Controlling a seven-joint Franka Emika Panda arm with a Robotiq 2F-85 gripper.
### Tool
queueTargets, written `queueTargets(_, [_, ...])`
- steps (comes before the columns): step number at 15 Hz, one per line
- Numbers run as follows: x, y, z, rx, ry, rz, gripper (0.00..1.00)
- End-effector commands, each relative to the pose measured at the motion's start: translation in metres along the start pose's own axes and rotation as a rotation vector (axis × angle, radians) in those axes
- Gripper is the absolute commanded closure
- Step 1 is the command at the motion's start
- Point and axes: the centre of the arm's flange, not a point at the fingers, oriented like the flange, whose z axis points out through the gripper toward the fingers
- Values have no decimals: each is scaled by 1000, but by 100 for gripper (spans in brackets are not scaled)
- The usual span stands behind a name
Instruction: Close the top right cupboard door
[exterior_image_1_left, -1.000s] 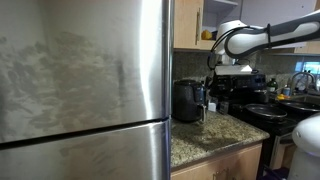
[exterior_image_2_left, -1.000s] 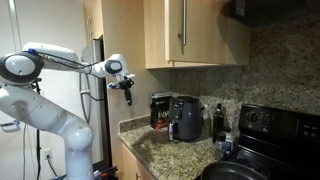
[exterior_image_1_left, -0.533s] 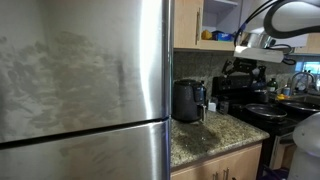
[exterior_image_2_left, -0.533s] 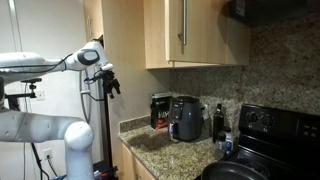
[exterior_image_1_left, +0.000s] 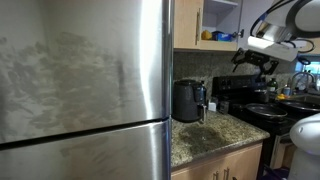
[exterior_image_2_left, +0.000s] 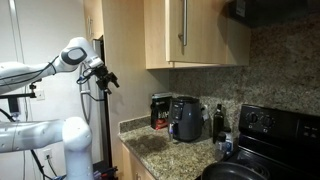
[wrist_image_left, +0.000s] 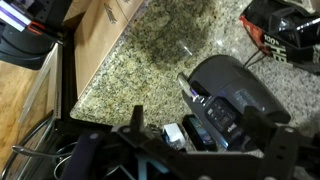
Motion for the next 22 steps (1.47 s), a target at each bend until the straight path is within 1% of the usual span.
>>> queueTargets(1, [38,53,-51,74,62,178,0])
queueTargets(3, [40,101,-78,110,84,284,0])
queueTargets(4, [45,118,-89,131,116,342,0])
queueTargets(5, [51,122,-96,175,155,392,0])
queueTargets(6, [62,81,-89,132,129,324,0])
queueTargets(7, [71,87,-99,154,132,358,0])
queueTargets(9, [76,91,-106,172,127,379,0])
queueTargets(10, [85,89,-111,195,152,414,0])
queueTargets(11, [96,95,-124,265,170,481,0])
queueTargets(12, [115,111,-148,291,160,534,0])
queueTargets(15, [149,172,-195,364,183,693,0])
queueTargets(17, [169,223,-223,435,191,810,0])
queueTargets(18, [178,244,-236,491,193,858,0])
queueTargets(19, [160,217,-212,446,197,793,0])
queueTargets(20, [166,238,-223,480,203,831,0])
queueTargets(21, [169,251,-229,501,203,848,0])
queueTargets(22, [171,255,-231,509,203,854,0])
